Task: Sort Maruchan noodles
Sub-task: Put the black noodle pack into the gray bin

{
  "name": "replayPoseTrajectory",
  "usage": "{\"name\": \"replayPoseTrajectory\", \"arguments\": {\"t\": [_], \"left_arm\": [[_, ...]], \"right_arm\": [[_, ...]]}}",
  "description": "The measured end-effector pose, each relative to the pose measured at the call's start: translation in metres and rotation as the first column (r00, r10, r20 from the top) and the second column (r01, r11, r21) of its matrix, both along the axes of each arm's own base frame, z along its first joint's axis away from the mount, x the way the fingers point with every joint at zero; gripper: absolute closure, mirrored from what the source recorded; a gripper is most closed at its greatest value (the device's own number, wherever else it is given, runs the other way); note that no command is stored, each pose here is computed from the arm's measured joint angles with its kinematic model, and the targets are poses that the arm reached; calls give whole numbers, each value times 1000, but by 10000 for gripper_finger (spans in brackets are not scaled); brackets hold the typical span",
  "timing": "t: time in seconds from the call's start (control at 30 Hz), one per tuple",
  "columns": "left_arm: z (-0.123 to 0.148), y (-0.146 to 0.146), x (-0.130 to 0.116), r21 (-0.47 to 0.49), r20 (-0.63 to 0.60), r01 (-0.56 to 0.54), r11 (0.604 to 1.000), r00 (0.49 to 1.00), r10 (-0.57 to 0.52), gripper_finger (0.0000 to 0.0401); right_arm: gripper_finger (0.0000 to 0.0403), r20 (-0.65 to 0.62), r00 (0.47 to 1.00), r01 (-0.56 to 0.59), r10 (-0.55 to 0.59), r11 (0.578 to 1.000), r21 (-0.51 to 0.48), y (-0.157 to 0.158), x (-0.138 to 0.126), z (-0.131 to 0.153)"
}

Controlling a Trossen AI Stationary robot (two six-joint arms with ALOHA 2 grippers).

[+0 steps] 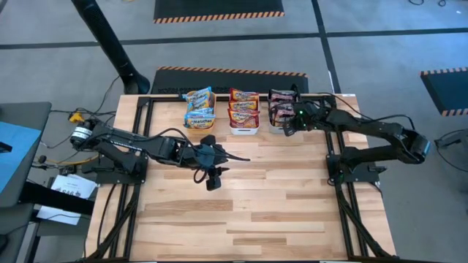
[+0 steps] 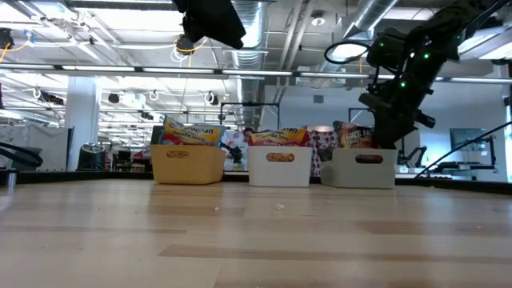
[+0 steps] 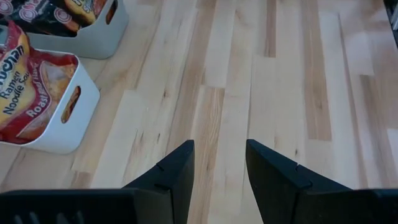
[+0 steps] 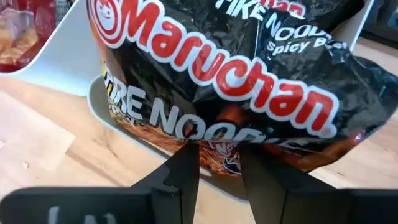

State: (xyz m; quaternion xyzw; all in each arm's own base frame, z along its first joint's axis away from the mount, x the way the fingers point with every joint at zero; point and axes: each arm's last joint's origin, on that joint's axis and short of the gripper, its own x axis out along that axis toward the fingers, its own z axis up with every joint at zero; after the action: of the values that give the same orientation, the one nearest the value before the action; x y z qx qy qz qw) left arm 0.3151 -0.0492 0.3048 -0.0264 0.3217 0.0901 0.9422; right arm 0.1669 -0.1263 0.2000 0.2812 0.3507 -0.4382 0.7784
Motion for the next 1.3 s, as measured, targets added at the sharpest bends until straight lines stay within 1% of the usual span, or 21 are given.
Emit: {"name": "replayPoseTrajectory", "arguments": {"t": [0.13, 0.33, 0.43, 0.57, 0.7, 0.83, 0.9, 0.97, 1.03, 1.17, 1.3], "left_arm": [[0, 0, 0, -1, 1, -1, 1000, 1000, 1, 267], [0, 0, 0, -1, -1, -2, 1000, 1000, 2, 267], [0, 0, 0, -1, -2, -2, 1000, 1000, 2, 267], [0, 0, 0, -1, -2, -2, 1000, 1000, 2, 267], [0, 0, 0, -1, -2, -2, 1000, 1000, 2, 267], [0, 0, 0, -1, -2, -2, 1000, 1000, 2, 267], [0, 0, 0, -1, -2, -2, 1000, 1000, 2, 267], [0, 0, 0, -1, -2, -2, 1000, 1000, 2, 267], [0, 0, 0, -2, -2, -2, 1000, 1000, 2, 267], [0, 0, 0, -2, -2, -2, 1000, 1000, 2, 267], [0, 0, 0, -2, -2, -2, 1000, 1000, 2, 267]], "right_arm": [[264, 21, 999, -33, 32, 999, 35, 2, 1, 0], [264, 37, 996, -81, 80, 995, 51, 11, 2, 3], [264, 44, 995, -92, 90, 995, 46, 15, 0, 7], [264, 86, 992, -95, 93, 995, 23, 21, -5, 16], [264, 168, 979, -106, 111, 994, -38, 27, -9, 34], [264, 278, 952, -92, 127, 987, -133, 27, -8, 52], [264, 303, 944, -77, 129, 981, -180, 24, -6, 57], [265, 301, 943, -77, 141, 973, -216, 19, -3, 57], [265, 283, 950, -72, 132, 974, -215, 14, -1, 53], [267, 217, 972, -55, 90, 985, -162, 3, 3, 39], [267, 179, 982, -39, 63, 990, -133, -5, 6, 29]]}}
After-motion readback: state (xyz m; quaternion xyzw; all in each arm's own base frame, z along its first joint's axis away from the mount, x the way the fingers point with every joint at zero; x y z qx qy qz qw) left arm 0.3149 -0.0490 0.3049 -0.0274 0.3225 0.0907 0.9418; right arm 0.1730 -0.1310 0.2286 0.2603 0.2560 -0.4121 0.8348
